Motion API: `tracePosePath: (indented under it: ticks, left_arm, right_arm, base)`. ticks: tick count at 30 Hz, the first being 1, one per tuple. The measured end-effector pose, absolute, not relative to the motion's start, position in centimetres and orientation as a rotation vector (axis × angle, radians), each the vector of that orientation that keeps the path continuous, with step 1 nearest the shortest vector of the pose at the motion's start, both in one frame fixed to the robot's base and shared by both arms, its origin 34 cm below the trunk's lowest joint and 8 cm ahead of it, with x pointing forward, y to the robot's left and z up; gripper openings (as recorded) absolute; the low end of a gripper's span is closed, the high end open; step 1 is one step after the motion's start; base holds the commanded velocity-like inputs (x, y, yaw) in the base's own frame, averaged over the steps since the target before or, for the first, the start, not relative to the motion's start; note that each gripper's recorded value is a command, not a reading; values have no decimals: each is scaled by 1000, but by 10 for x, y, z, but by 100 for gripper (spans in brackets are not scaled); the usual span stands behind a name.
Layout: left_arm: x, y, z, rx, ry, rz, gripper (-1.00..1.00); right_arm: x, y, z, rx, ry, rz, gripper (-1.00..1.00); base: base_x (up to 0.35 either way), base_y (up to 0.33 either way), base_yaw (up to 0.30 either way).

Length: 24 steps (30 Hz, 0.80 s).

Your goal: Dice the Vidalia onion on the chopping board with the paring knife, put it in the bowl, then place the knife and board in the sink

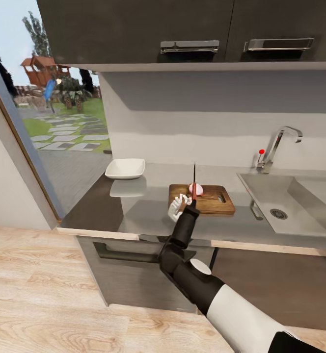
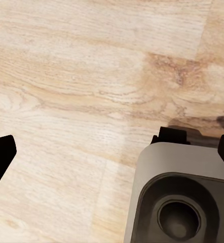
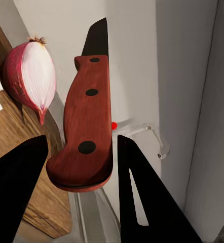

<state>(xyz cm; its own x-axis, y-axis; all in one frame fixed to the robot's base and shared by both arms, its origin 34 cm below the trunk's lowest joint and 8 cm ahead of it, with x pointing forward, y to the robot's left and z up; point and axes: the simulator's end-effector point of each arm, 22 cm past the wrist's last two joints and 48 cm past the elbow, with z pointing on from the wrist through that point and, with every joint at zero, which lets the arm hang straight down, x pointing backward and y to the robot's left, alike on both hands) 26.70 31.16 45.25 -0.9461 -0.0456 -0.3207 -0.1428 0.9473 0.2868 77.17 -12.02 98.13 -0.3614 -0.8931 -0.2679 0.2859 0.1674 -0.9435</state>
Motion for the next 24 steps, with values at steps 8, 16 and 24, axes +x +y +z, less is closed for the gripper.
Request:
tracePosePath:
  ticks: [8, 16, 24]
  left_arm:
    - [267, 312, 453, -138, 2788, 444, 100]
    - [267, 311, 453, -138, 2788, 443, 100]
    - [267, 312, 453, -138, 2788, 444, 100]
  right_arm:
    - [776, -143, 979, -584, 1458, -1436, -100]
    - [776, -142, 979, -589, 1456, -1437, -100]
    - [777, -144, 970, -619, 1455, -1458, -100]
  base:
    - [0, 0, 0]
    - [0, 0, 0]
    - [0, 0, 0]
